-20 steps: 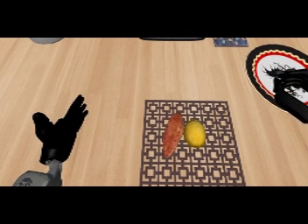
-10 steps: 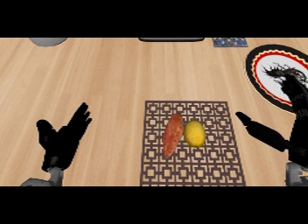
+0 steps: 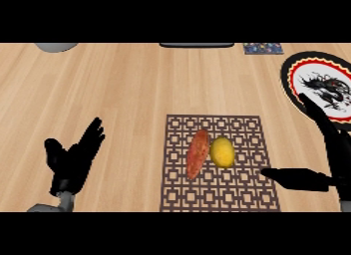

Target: Pick the sweet potato from the placemat and place it in the plate

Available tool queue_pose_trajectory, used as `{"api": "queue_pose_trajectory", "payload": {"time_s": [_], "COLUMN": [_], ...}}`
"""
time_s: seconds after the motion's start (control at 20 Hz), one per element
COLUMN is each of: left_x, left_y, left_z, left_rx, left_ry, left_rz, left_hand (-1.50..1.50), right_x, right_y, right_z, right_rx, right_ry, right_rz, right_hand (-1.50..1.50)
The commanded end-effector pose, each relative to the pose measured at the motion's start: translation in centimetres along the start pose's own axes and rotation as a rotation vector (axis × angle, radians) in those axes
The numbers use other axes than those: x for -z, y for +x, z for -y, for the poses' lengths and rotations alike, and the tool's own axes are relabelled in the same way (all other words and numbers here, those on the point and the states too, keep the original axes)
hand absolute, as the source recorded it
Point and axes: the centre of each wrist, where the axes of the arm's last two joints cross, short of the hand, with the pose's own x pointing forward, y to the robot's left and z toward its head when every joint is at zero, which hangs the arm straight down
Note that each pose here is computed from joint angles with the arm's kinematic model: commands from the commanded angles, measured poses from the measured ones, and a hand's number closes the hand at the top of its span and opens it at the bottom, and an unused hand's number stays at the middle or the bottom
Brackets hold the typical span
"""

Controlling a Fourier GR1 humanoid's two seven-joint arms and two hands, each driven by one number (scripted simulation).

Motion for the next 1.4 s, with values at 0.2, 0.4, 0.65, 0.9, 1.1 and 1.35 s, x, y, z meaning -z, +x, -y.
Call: {"api": "queue_pose_trajectory", "payload": {"time_s": [0.2,0.4,0.65,0.9,1.1,1.35], "left_x": [0.1,-0.1,0.3,-0.4,-0.2,0.0], "left_y": [-1.3,-1.1,-2.0,-1.4,-1.7,-1.7], "left_z": [0.7,1.9,-0.7,0.4,0.8,0.5], "left_rx": [0.000,-0.002,-0.010,-0.007,-0.004,-0.011], "left_ry": [-0.006,0.000,0.008,-0.002,-0.022,0.007], "left_rz": [-0.077,-0.058,-0.049,-0.060,-0.060,-0.055], "left_hand": [0.00,0.00,0.00,0.00,0.00,0.00], "right_x": [-1.6,0.6,0.8,0.2,-0.5,0.7], "right_y": [6.8,8.4,10.2,8.4,8.5,8.8], "right_z": [-2.7,-4.9,-9.8,-12.1,-12.6,-15.1], "right_rx": [-0.187,-0.202,-0.259,-0.224,-0.221,-0.247], "right_ry": [0.163,0.182,0.175,0.284,0.307,0.283], "right_rz": [-0.120,-0.144,-0.200,-0.251,-0.243,-0.229], "right_hand": [-1.50,-1.50,-1.50,-1.50,-1.50,-1.50]}}
